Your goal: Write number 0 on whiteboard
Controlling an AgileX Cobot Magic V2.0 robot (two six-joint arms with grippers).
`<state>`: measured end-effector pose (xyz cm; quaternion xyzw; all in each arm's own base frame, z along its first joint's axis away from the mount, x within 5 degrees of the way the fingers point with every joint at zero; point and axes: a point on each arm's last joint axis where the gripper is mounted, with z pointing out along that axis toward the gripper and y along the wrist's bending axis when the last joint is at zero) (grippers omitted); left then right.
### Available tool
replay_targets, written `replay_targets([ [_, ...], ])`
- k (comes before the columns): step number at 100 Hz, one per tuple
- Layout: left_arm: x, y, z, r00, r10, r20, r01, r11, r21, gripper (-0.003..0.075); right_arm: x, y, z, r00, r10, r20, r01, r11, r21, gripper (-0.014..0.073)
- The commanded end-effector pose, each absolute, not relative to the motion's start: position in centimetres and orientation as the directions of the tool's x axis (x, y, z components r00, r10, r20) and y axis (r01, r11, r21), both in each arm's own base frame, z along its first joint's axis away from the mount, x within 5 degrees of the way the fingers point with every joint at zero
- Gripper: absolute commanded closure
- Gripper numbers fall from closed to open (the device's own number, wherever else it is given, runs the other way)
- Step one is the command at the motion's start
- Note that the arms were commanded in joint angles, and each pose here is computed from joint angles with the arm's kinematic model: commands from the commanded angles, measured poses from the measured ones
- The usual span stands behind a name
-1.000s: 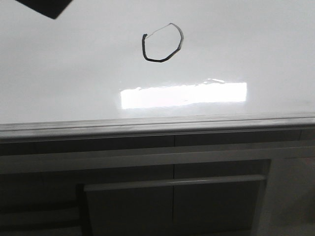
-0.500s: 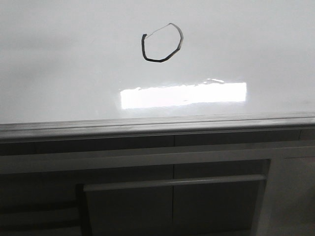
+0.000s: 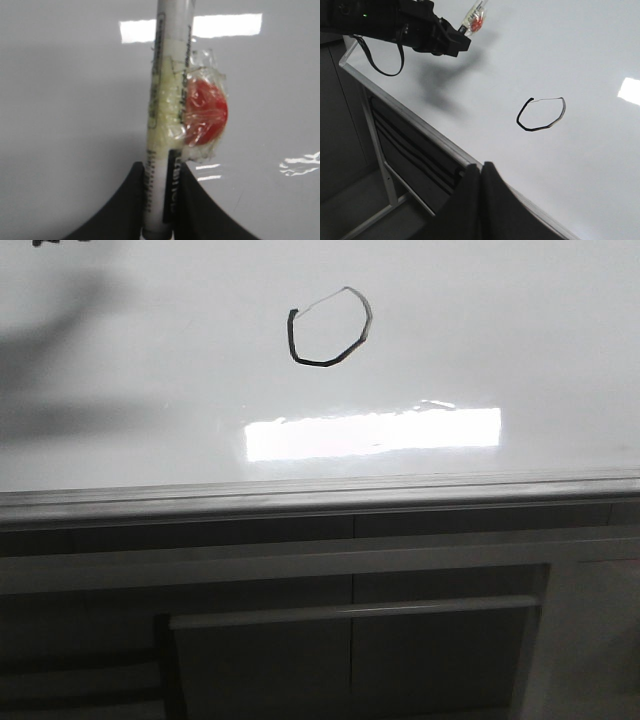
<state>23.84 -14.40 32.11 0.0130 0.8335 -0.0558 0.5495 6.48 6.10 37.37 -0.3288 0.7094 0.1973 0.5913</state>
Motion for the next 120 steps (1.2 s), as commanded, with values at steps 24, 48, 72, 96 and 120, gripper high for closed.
replay_targets([
  [24,25.7,-15.5,30.6,-0.415,0.018,-0.91,0.067,0.998,-0.011,0.074,7.1,6.2,34.7,-0.136,-0.179,-0.974,-0.683,0.73,-0.039,0.0664],
  [48,27.0,-15.3,29.3,-0.411,-0.096,-0.907,-0.036,0.995,-0.09,0.074,7.1,6.3,34.5,-0.149,-0.149,-0.978,-0.681,0.733,-0.008,0.0664],
  [72,27.9,-15.4,28.9,-0.433,-0.114,-0.894,0.041,0.988,-0.146,0.074,7.2,6.3,34.5,-0.146,-0.147,-0.978,-0.679,0.734,-0.009,0.0664],
  [96,27.9,-15.4,28.9,-0.433,-0.112,-0.895,0.042,0.989,-0.144,0.074,7.2,6.2,34.6,-0.139,-0.14,-0.98,-0.673,0.74,-0.01,0.0664],
  [120,27.9,-15.4,28.9,-0.433,-0.112,-0.894,0.043,0.988,-0.145,0.0739,7.2,6.2,34.6,-0.139,-0.14,-0.98,-0.673,0.74,-0.01,0.0664],
])
